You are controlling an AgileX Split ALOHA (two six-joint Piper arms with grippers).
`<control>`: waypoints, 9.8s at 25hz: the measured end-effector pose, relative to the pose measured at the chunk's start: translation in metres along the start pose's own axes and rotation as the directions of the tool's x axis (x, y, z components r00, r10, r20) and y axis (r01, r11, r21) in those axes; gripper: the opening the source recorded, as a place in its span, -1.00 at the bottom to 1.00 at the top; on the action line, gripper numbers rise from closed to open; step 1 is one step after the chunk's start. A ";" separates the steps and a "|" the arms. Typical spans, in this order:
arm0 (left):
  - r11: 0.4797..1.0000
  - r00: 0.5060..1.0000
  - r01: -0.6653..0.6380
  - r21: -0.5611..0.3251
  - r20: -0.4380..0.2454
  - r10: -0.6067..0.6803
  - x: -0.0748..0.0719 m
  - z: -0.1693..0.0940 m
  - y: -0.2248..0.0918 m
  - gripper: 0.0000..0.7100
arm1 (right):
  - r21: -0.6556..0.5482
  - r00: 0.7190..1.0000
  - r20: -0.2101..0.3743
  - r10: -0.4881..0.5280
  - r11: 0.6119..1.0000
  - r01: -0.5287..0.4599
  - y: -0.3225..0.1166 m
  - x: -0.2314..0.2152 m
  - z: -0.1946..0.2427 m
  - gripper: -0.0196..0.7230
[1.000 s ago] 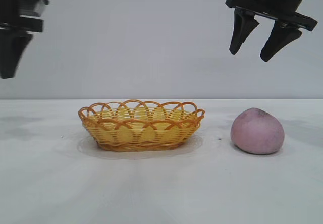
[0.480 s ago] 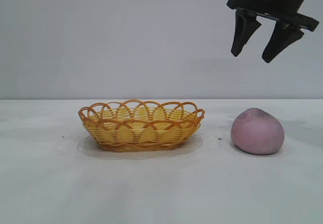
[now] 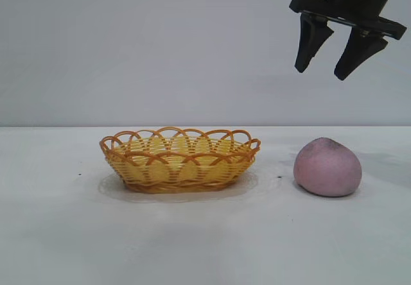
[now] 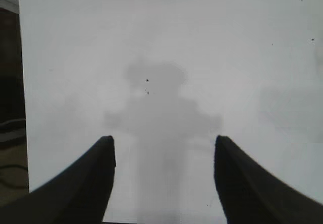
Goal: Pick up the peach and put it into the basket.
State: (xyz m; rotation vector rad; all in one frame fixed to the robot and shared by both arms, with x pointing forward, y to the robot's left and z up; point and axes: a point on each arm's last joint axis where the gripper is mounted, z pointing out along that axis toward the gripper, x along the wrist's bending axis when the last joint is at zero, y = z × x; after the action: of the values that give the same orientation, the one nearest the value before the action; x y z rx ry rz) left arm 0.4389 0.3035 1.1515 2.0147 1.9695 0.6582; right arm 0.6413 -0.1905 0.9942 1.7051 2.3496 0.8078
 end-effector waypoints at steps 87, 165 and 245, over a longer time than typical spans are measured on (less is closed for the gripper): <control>0.856 0.993 0.085 -0.510 0.116 -0.029 -0.016 -0.007 -0.235 0.18 | 0.356 0.971 -0.134 -0.200 0.904 0.235 -0.035 0.061 -0.053 0.25; 0.856 0.993 0.085 -0.510 0.116 -0.029 -0.016 -0.007 -0.235 0.18 | 0.397 0.831 -0.282 -0.480 0.730 0.557 -0.017 0.178 0.074 -0.16; 0.856 0.993 0.083 -0.510 0.115 -0.028 -0.016 -0.007 -0.235 0.18 | 0.074 0.956 0.281 0.082 0.992 -0.107 -0.067 0.001 -0.213 -0.16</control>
State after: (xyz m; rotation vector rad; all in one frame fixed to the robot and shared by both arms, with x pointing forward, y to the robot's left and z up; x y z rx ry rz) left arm 0.2301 0.3006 1.0431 1.6197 1.5658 0.9299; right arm 0.4984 -0.2776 1.1426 1.8416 2.1580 0.4462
